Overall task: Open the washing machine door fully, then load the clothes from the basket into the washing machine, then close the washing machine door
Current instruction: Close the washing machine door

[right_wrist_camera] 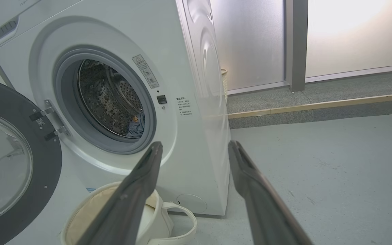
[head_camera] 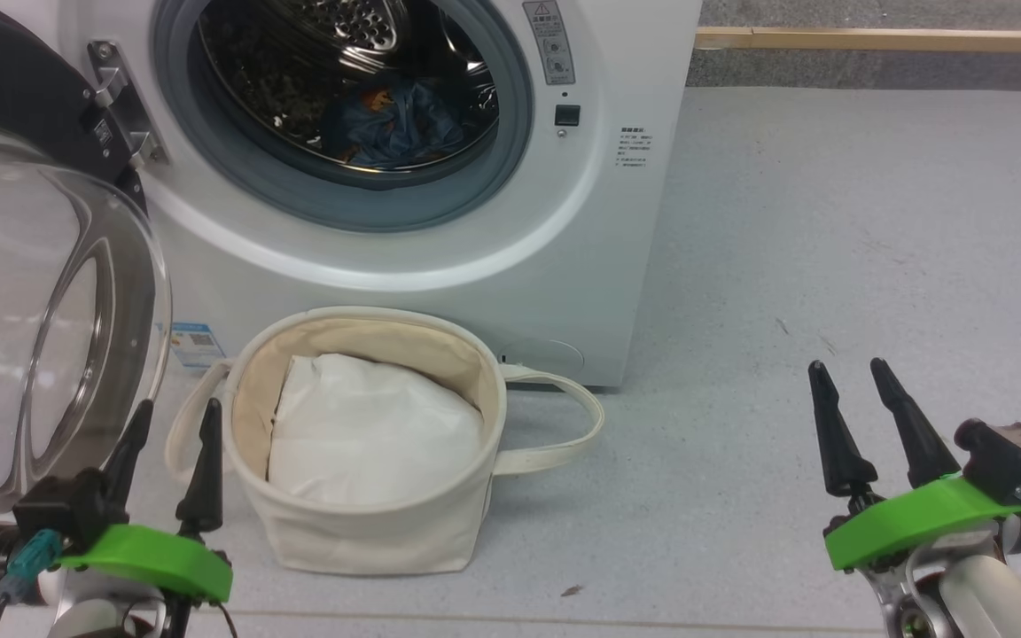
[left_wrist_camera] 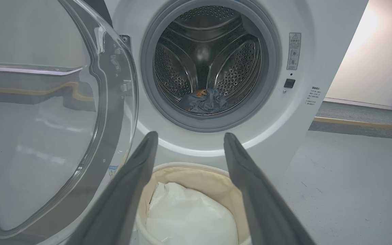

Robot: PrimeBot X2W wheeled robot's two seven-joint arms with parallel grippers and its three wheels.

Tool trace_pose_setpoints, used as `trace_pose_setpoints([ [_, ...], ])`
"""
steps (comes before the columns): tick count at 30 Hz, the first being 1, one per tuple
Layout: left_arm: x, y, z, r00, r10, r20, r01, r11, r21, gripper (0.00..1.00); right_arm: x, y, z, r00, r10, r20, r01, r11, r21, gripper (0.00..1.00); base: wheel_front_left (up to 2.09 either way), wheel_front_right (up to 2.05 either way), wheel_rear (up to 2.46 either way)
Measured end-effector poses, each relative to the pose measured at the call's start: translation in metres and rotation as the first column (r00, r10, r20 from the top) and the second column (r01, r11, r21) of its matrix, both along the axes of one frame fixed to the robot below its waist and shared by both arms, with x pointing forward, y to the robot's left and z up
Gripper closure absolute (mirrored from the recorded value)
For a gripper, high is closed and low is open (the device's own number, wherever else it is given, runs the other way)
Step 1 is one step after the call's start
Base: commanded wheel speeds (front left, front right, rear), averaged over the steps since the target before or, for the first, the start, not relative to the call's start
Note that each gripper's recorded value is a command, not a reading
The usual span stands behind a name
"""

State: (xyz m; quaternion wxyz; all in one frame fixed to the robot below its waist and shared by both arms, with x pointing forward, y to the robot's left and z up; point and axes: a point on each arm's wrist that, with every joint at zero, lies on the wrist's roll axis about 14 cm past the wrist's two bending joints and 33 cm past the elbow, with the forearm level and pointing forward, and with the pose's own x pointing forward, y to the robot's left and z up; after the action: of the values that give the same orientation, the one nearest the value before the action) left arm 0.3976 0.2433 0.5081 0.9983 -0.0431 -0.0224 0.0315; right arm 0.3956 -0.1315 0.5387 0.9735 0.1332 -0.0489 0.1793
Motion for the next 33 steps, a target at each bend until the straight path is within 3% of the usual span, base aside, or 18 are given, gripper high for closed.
trace_pose_setpoints([
  [22,-0.004,0.005,0.000,1.000,0.016,0.000,-0.016,1.000,-0.003,0.00,0.002,0.006,0.000,1.000,0.017,0.000,-0.017,1.000,0.001,0.00,0.00,0.00,0.00],
  [28,-0.015,0.023,0.003,0.997,0.073,0.010,-0.073,0.997,-0.014,0.00,0.005,0.020,0.002,0.999,0.054,0.005,-0.054,0.999,0.002,0.00,0.00,0.00,0.00],
  [33,-0.028,0.043,0.012,0.986,0.156,0.050,-0.152,0.985,-0.083,0.00,0.007,0.039,0.002,0.995,0.104,0.003,-0.104,0.995,0.004,0.00,0.00,0.00,0.00],
])
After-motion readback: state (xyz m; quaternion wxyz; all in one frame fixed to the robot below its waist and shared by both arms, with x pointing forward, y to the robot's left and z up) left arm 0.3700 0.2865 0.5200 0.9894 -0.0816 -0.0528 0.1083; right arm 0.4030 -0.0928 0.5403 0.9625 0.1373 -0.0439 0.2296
